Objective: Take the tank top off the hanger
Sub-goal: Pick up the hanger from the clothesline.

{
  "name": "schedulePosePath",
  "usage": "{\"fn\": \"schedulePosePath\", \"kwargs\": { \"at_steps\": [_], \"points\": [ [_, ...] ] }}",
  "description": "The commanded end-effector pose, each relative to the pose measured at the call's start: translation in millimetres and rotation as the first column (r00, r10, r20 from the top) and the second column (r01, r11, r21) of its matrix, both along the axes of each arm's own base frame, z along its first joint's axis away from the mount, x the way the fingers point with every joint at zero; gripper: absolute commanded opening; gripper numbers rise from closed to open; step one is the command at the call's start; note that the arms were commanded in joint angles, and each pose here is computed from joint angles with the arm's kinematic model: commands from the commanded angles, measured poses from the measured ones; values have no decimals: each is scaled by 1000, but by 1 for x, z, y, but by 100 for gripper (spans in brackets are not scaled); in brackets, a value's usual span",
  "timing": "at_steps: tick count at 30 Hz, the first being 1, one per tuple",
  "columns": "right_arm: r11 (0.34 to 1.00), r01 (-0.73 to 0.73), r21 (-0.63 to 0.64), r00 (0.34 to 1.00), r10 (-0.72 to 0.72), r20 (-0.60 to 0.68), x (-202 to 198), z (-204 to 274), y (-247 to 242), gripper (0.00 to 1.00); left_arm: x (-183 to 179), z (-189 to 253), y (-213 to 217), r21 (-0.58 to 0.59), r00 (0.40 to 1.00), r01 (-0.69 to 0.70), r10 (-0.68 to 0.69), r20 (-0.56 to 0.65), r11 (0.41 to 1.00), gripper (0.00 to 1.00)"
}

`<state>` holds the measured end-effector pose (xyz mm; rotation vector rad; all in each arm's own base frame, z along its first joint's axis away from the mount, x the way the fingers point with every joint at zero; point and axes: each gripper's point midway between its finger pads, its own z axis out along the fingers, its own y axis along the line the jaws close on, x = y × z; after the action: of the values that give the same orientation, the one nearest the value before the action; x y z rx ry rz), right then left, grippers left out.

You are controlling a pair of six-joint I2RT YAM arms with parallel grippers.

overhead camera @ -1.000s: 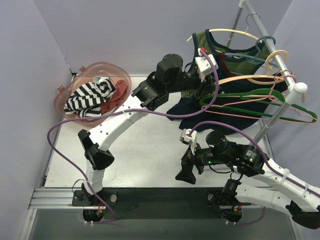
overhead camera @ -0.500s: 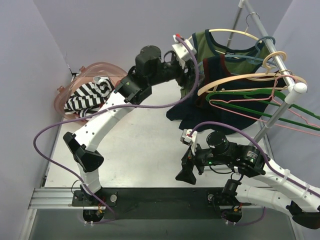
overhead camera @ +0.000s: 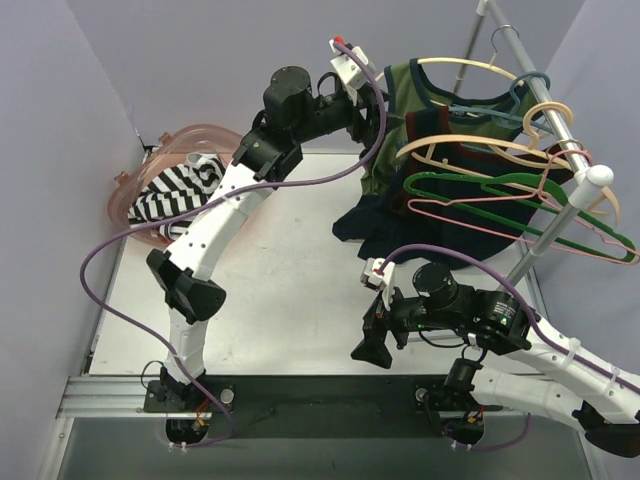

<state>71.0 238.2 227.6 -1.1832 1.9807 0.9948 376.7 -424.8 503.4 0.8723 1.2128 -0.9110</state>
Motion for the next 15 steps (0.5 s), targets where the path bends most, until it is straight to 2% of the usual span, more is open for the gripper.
{"fn": "schedulePosePath", "kwargs": {
  "at_steps": [1,6,10,15],
  "points": [
    [1000,10,6,1000,-10,26,2,9,-1,92,23,-1,-4,-70,999,48,-49,-9,996,68],
    [1000,16,14,998,-17,53,3,13,-4,93,31,-13,-20,-117,989,122,-131,-66,986,71],
    [1000,23,13,997,-24,74,5,15,-6,94,29,-27,-31,-119,975,198,-208,-78,973,70],
    [1000,-5,5,998,5,62,2,13,-3,94,31,-44,-37,-108,964,227,-239,-114,968,71]
  ]
}}
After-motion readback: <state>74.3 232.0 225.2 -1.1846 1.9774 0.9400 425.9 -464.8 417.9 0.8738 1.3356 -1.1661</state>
